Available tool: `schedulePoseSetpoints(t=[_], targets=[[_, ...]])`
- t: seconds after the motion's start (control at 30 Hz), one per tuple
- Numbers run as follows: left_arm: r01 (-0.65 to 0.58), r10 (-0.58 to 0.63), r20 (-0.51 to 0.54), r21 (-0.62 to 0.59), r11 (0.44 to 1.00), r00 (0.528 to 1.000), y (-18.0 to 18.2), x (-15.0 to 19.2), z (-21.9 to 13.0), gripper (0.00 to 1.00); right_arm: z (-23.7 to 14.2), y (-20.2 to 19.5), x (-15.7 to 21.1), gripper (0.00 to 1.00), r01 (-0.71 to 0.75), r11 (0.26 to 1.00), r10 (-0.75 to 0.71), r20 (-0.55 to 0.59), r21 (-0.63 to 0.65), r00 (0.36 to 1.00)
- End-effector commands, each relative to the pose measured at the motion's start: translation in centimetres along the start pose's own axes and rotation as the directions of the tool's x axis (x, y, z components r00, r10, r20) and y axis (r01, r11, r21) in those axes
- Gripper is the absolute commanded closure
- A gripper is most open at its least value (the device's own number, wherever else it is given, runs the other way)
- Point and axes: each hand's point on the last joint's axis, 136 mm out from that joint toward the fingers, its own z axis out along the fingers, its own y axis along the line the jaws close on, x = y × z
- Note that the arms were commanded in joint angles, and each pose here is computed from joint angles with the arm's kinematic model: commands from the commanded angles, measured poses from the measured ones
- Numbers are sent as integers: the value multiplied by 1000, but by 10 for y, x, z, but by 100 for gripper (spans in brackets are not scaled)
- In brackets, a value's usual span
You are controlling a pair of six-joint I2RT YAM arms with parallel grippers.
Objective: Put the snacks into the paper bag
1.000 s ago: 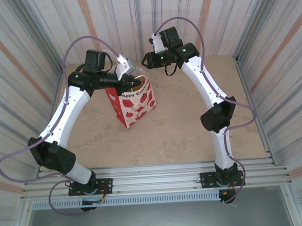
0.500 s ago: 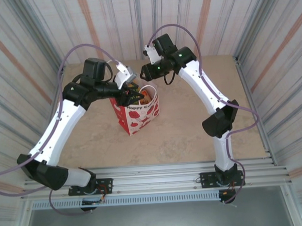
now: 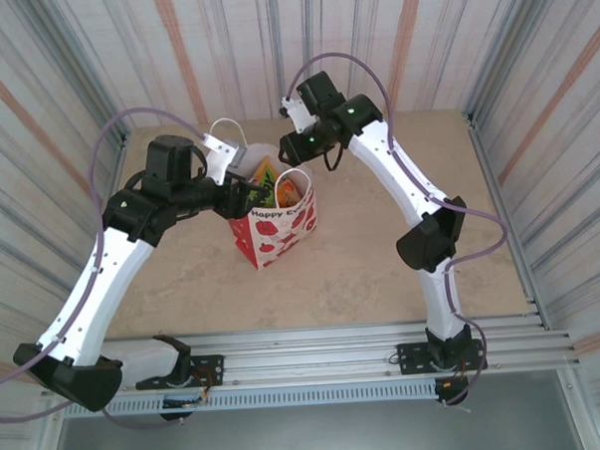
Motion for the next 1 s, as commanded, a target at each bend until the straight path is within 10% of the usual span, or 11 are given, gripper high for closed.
schedulePoseSetpoints(t=[0.0,0.43,0.97], targets=[[117,-114,35,-133,984,993,24,1,-12,30,20,5,5,41,33,999,-34,-39,-24,999],[266,-268,31,-275,924,963,55,27,-18,30,-2,-29,-8,95,-123,980,119,39,157,992],[293,-313,-50,-239,926,949,66,29,28,31,-75,-105,55,100,-511,783,462,219,355,860]])
